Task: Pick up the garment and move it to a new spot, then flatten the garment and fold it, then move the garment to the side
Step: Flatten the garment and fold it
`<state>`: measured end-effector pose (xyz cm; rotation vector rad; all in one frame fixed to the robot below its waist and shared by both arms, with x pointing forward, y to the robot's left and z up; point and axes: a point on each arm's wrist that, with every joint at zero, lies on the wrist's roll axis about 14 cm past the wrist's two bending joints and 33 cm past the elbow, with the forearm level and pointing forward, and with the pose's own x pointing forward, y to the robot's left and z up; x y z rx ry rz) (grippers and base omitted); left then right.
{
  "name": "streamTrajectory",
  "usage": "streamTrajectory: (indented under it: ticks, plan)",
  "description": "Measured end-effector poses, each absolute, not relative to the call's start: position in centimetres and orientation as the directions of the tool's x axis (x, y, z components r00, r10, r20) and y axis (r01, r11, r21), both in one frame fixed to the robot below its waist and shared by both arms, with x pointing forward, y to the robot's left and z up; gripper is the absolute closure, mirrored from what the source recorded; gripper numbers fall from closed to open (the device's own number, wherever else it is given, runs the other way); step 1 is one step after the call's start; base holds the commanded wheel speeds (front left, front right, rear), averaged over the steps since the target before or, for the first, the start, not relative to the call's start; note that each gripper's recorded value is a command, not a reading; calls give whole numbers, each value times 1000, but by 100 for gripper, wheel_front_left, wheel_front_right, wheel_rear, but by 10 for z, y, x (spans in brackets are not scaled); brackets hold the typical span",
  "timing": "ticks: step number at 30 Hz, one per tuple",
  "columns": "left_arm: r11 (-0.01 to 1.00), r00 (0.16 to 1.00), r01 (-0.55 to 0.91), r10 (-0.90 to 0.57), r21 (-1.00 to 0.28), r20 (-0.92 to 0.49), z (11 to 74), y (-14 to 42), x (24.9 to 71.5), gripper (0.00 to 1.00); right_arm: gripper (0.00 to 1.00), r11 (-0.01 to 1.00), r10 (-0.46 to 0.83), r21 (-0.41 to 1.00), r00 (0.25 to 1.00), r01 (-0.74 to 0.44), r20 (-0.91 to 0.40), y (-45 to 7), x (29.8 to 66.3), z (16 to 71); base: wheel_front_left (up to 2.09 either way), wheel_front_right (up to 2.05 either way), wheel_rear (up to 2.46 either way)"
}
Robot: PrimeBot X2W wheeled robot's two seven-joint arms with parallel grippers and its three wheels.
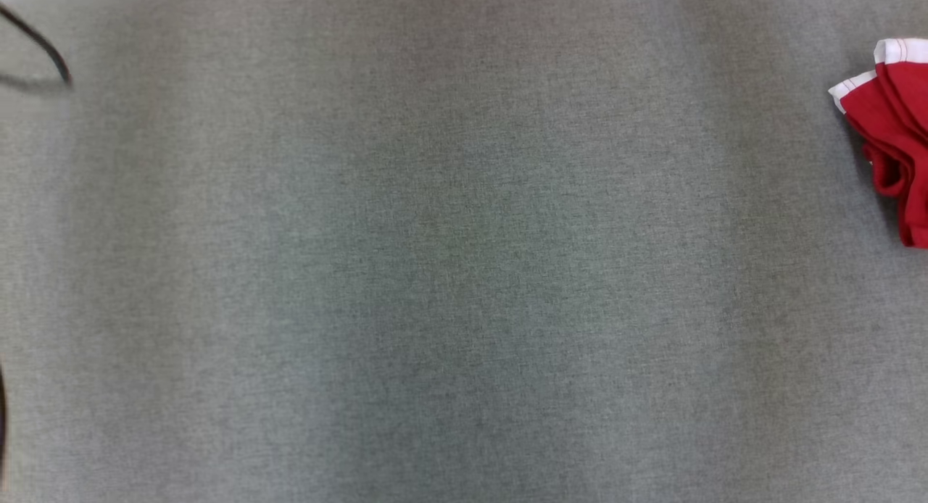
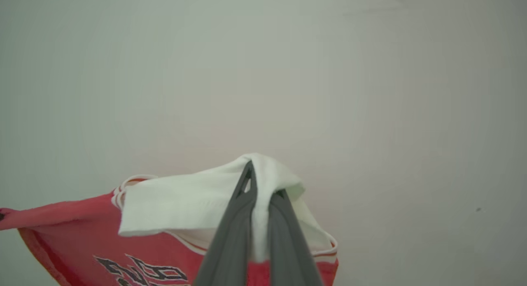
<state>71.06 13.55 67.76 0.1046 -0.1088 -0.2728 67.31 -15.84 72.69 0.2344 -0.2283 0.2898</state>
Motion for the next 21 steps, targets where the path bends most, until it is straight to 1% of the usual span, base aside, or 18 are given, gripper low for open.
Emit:
streamTrajectory:
  ticks: [2, 5, 9, 12, 15, 18, 21]
  plan:
    - [954, 958, 283, -286, 98, 13, 649, 132, 706, 100, 100, 937, 281, 168, 945, -308, 165, -155, 670, 699, 0, 0, 0]
    - [948, 949, 311, -306, 66, -74, 622, 129, 693, 100, 100, 940, 311, 123, 947, -320, 83, -154, 658, 676, 0, 0, 0]
    - [946, 925, 324, -317, 0, -209, 591, 138, 669, 100, 100, 932, 356, 109, 930, -347, -88, -151, 632, 634, 0, 0, 0]
    - [939, 886, 339, -339, -55, -316, 572, 139, 644, 100, 100, 916, 401, 131, 883, -379, -244, -147, 601, 604, 0, 0, 0]
    - [932, 840, 349, -356, -96, -410, 560, 142, 617, 100, 100, 899, 436, 158, 810, -408, -392, -148, 562, 579, 0, 0, 0]
    - [925, 776, 368, -364, -98, -515, 544, 145, 585, 100, 100, 886, 454, 166, 738, -432, -499, -154, 522, 561, 0, 0, 0]
    - [903, 703, 416, -392, -105, -593, 531, 140, 549, 100, 100, 875, 469, 193, 677, -444, -568, -159, 483, 551, 0, 0, 0]
